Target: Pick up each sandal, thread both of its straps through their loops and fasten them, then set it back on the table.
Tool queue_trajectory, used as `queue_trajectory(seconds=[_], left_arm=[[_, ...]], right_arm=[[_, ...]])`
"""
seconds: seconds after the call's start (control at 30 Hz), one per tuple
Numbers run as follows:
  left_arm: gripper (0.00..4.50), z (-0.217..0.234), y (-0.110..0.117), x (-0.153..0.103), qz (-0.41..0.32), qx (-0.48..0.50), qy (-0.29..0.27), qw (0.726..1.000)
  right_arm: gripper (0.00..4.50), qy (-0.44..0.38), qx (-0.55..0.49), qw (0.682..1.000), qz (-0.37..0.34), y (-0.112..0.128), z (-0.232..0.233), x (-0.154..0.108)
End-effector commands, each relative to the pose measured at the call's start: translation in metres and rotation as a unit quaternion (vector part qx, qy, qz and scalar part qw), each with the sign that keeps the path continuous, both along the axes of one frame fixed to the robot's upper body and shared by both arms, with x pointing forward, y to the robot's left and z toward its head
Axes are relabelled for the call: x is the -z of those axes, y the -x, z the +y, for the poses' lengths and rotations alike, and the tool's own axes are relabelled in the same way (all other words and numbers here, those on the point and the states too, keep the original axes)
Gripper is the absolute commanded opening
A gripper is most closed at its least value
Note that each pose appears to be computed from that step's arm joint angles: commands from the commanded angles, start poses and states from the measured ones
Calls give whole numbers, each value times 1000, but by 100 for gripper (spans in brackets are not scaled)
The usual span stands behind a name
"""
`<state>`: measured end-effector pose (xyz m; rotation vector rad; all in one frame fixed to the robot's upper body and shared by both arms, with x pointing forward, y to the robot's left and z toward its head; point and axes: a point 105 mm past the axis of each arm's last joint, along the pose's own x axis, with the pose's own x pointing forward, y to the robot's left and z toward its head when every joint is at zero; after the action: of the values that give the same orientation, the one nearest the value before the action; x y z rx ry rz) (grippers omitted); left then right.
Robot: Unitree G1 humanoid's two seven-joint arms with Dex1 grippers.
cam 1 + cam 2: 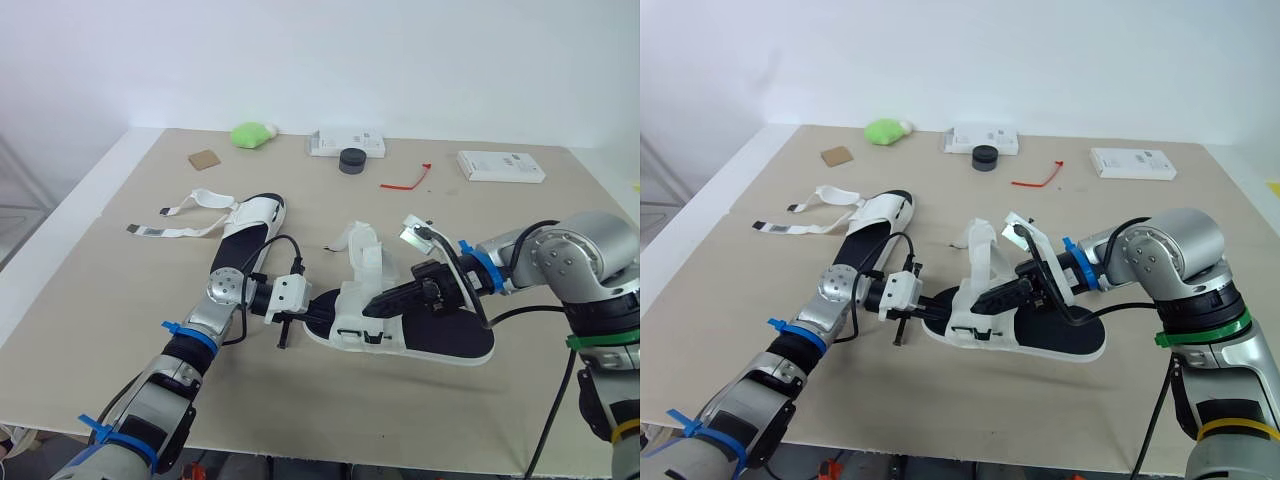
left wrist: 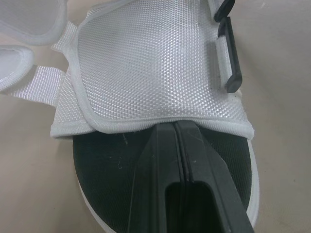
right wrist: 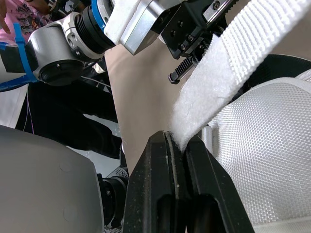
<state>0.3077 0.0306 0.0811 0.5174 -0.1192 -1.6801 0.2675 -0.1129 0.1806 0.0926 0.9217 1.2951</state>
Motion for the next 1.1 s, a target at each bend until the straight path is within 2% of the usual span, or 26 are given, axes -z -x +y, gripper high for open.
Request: queue_trajectory(seconds=[0.03, 0.23, 0.77, 0.97, 1.1], left_arm=[[0, 19, 30, 73, 109, 13, -128, 986], [0, 19, 30, 73, 108, 13, -129, 986], [0, 20, 31, 75, 109, 8, -128, 986], [0, 19, 31, 74, 110, 10, -128, 986], [0, 20, 31, 75, 110, 10, -129, 985]], right_arm=[[1, -3, 15, 1000, -14, -8, 0, -7], [1, -50, 66, 996, 24, -34, 1, -34], [1, 7, 35, 996, 87, -8, -8, -1], [1, 17, 59, 994, 86, -16, -10, 6], [1, 2, 63, 995, 79, -24, -6, -7]])
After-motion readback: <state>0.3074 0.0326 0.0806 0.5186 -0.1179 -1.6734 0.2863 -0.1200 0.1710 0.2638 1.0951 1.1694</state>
